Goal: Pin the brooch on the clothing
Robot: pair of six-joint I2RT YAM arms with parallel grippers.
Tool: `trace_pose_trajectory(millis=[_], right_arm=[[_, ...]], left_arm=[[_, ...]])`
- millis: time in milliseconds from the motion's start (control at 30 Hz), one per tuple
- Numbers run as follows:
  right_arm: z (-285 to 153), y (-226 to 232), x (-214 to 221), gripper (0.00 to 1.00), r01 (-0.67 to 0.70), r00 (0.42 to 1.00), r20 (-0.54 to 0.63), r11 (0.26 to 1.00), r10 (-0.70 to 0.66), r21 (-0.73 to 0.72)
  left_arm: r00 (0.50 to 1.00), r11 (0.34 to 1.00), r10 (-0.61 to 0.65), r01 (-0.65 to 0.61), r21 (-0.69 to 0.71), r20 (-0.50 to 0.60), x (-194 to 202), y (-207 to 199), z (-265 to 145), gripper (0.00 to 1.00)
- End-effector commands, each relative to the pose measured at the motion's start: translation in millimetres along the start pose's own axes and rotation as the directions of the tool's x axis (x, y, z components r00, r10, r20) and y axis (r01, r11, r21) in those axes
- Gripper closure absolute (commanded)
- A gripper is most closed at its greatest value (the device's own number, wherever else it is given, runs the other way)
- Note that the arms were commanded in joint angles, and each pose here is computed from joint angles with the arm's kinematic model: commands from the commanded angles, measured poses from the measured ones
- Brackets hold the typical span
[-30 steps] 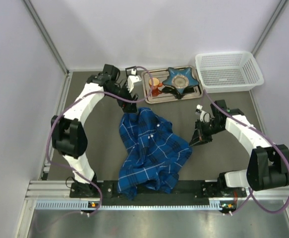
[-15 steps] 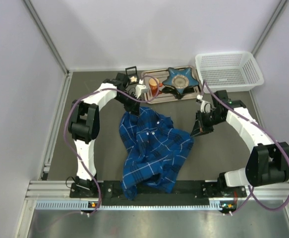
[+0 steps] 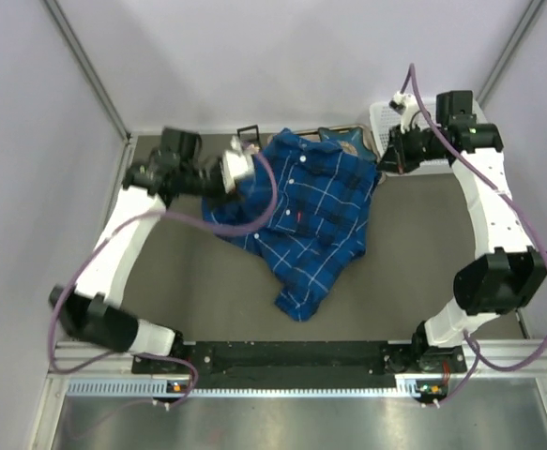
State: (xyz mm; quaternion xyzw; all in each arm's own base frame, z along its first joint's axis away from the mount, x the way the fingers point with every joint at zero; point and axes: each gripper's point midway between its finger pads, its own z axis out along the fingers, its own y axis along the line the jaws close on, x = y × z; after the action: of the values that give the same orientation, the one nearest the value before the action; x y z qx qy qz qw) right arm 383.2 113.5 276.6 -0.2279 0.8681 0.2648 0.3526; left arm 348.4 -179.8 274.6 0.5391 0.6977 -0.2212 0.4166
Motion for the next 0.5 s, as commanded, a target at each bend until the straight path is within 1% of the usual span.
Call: trace_pose_trajectory(millis=[0,33,67,100,133,167,233,267,300,333,367,433,467], right_arm=[[-29,44,59,1.00,0.301,0.949,-0.054,0.944,-0.310,-0.131],[-27,46,76,1.00,0.345,0.930,-0.079,0.927,-0.358,-0.145],[-15,52,115,1.00,0.352,0.912,-0.148,0.914,-0.384,-0.200],[-14,50,131,1.00,0.429,0.870,-0.167,0.879,-0.464,-0.207],[-19,56,142,1.00,0.477,0.846,-0.157,0.855,-0.509,-0.203],[-14,54,173,1.00,0.468,0.834,-0.208,0.856,-0.510,-0.220],[-15,63,186,1.00,0.553,0.786,-0.182,0.804,-0.591,-0.219],[-13,62,207,1.00,0.545,0.780,-0.212,0.805,-0.589,-0.233],[-12,66,213,1.00,0.570,0.761,-0.203,0.784,-0.616,-0.245],[-11,67,216,1.00,0.586,0.752,-0.195,0.774,-0.630,-0.242],[-11,68,225,1.00,0.590,0.747,-0.197,0.769,-0.636,-0.246],[-7,70,228,1.00,0.611,0.732,-0.186,0.753,-0.655,-0.246],[-6,69,231,1.00,0.613,0.730,-0.189,0.752,-0.657,-0.244]], left_arm=[[0.969,0.936,0.207,-0.157,0.315,-0.132,67,-147,-11,0.91],[0.952,0.902,0.264,-0.187,0.390,-0.155,101,-188,-12,0.74],[0.940,0.900,0.291,-0.206,0.383,-0.176,117,-194,-11,0.58],[0.936,0.905,0.296,-0.211,0.370,-0.189,129,-199,-13,0.44],[0.944,0.935,0.236,-0.157,0.316,-0.229,147,-206,-16,0.34],[0.940,0.958,0.218,-0.155,0.240,-0.261,153,-196,-17,0.22],[0.958,0.977,0.186,-0.158,0.142,-0.220,140,-188,-21,0.18],[0.966,0.983,0.163,-0.141,0.116,-0.203,133,-186,-23,0.16],[0.975,0.989,0.139,-0.127,0.082,-0.173,123,-181,-22,0.15],[0.984,0.996,0.079,-0.070,0.058,-0.159,115,-179,-23,0.15],[0.987,0.998,0.054,-0.046,0.052,-0.151,111,-178,-23,0.16],[0.988,0.999,-0.006,0.014,0.050,-0.153,112,-175,-15,0.18],[0.988,0.998,-0.017,0.026,0.060,-0.152,114,-176,-12,0.19]])
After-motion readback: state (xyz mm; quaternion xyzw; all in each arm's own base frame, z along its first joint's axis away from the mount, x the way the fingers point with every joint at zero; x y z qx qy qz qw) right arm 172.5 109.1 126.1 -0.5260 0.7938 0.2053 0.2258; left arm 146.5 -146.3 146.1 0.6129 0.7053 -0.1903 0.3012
